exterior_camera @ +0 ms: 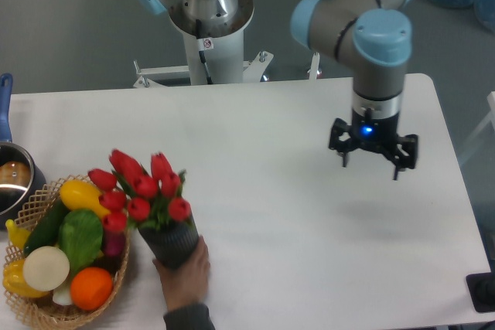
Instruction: Insert the flowers into the vase
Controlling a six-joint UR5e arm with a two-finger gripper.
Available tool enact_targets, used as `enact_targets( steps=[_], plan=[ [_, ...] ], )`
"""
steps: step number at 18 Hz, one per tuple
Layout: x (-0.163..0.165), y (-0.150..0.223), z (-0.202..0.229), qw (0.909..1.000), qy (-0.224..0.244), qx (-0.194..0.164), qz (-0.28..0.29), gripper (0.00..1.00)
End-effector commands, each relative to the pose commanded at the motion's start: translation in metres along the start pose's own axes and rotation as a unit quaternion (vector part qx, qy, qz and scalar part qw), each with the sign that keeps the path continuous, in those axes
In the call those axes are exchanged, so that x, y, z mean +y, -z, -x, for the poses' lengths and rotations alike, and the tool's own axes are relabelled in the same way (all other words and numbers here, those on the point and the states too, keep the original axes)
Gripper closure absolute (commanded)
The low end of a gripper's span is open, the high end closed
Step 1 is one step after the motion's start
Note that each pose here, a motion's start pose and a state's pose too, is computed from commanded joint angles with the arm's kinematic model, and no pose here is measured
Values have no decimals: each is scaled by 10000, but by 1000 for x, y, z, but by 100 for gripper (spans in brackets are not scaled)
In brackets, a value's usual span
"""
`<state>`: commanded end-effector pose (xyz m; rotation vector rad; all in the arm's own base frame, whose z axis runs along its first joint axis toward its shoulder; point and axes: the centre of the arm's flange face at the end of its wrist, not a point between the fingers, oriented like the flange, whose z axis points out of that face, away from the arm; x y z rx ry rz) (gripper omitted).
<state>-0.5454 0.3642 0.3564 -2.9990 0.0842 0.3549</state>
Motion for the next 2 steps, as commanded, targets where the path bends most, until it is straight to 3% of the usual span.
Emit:
enact_targets(
  steps=[2],
  plan=[
    [11,1,4,9998,-187,20,31,0]
  ],
)
